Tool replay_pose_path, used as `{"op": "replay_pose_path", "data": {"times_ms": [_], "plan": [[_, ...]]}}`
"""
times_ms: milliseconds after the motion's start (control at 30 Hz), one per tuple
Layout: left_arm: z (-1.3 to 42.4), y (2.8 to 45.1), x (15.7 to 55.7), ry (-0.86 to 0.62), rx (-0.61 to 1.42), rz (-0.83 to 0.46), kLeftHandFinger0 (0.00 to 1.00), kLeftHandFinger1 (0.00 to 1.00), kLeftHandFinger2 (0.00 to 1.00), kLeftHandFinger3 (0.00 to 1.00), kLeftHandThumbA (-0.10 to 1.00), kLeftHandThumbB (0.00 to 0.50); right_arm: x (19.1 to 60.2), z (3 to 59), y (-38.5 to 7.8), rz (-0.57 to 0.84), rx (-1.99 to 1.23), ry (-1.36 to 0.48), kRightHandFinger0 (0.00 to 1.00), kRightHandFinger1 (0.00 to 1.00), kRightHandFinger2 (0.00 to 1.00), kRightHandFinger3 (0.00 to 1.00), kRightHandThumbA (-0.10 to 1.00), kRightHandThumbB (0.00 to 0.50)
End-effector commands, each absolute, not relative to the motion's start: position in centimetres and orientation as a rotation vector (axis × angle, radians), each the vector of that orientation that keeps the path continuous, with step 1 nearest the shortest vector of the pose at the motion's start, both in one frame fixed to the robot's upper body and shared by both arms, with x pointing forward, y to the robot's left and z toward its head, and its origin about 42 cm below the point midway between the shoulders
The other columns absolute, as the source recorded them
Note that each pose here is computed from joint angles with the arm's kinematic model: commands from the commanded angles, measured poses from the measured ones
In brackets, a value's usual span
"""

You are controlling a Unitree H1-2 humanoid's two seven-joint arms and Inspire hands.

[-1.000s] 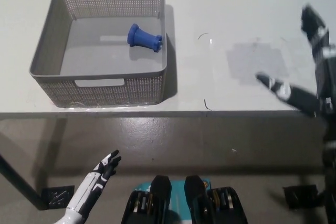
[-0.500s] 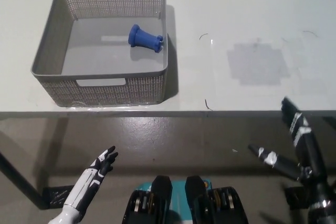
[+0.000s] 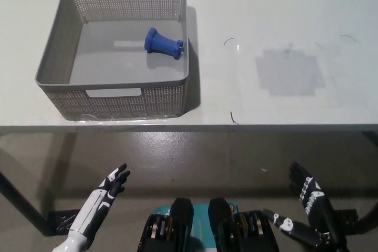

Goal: Use the right hand to pick up a chess pieces and put it into a container on the left hand side

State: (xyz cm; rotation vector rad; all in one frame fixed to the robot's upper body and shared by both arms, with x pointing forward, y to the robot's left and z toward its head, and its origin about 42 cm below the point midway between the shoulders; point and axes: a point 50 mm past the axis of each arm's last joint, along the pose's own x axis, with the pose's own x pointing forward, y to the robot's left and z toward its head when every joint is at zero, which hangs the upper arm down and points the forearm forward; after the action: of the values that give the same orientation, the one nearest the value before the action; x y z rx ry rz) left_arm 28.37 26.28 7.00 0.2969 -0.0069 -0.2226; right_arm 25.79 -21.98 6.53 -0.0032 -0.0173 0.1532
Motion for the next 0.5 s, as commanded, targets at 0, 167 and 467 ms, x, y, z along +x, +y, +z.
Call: {"op": "replay_pose_path", "data": {"times_ms": [0, 167, 467], "plan": [[7.9, 26.7, 29.0, -0.065, 0.293, -0.216, 1.0, 1.0, 1.0, 1.0, 1.0, 0.363, 25.8, 6.6, -21.6, 0.2, 0.041, -0.036, 1.0, 1.0, 1.0, 1.0, 0.96, 0.165], [7.7, 26.8, 28.5, -0.044, 0.297, -0.211, 1.0, 1.0, 1.0, 1.0, 1.0, 0.363, 26.5, 6.3, -21.7, 0.213, 0.033, -0.019, 1.0, 1.0, 1.0, 1.0, 0.95, 0.188], [6.9, 27.7, 28.0, -0.032, 0.282, -0.198, 1.0, 1.0, 1.0, 1.0, 1.0, 0.341, 27.3, 6.2, -21.6, 0.234, 0.02, -0.017, 1.0, 1.0, 1.0, 1.0, 0.95, 0.243]]}}
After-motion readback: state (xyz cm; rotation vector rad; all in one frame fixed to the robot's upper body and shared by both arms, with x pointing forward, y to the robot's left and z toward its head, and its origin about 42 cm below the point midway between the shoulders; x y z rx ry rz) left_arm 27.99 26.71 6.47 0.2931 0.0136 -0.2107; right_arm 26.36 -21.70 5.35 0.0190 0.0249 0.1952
